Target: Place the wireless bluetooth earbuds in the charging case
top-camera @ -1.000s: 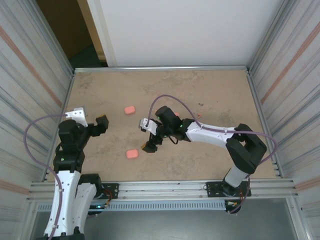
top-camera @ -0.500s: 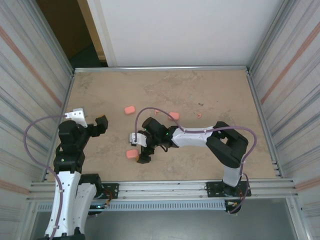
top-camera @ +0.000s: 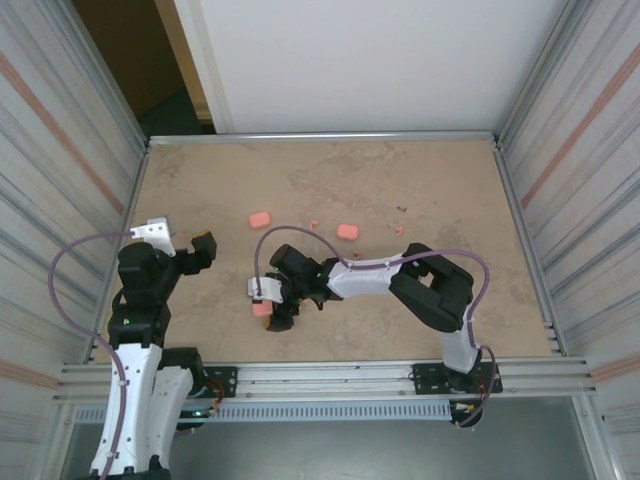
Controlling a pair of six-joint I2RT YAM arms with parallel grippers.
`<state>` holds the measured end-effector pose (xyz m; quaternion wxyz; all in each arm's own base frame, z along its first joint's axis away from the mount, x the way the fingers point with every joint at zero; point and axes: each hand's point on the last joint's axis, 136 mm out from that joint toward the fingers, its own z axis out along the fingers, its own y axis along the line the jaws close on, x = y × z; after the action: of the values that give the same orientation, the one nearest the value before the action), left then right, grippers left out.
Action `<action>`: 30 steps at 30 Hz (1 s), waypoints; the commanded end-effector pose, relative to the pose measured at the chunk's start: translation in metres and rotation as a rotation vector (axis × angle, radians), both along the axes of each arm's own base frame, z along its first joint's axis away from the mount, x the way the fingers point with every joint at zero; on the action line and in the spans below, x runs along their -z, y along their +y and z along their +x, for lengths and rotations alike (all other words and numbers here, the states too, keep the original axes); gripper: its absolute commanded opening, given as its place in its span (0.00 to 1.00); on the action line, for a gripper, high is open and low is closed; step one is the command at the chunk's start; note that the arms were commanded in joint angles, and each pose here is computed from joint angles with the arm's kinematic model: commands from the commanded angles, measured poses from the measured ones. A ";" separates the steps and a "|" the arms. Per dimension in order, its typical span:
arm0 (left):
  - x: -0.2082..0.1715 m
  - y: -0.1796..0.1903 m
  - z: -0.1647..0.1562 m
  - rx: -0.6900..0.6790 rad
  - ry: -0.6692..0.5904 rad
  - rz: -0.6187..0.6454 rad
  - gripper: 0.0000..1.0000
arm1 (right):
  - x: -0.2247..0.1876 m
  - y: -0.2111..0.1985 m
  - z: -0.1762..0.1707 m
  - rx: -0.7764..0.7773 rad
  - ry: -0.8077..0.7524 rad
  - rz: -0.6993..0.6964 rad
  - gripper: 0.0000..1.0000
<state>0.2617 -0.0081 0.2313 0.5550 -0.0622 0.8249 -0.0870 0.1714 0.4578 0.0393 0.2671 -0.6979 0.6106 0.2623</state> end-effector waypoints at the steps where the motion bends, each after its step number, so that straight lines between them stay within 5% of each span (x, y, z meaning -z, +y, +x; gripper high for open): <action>1: -0.003 0.005 0.002 -0.024 -0.024 0.001 0.99 | 0.006 0.004 0.000 -0.015 -0.001 -0.025 0.80; 17: -0.002 0.005 0.002 -0.029 -0.020 0.001 0.99 | 0.022 -0.005 0.006 0.014 -0.013 -0.091 0.50; 30: -0.013 -0.001 0.004 -0.005 -0.059 -0.046 0.99 | -0.032 -0.004 0.032 0.088 -0.104 0.064 0.41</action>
<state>0.2634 -0.0071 0.2352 0.5617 -0.0718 0.8192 -0.0913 0.1909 0.4500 0.0335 0.2796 -0.6866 0.6297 0.2322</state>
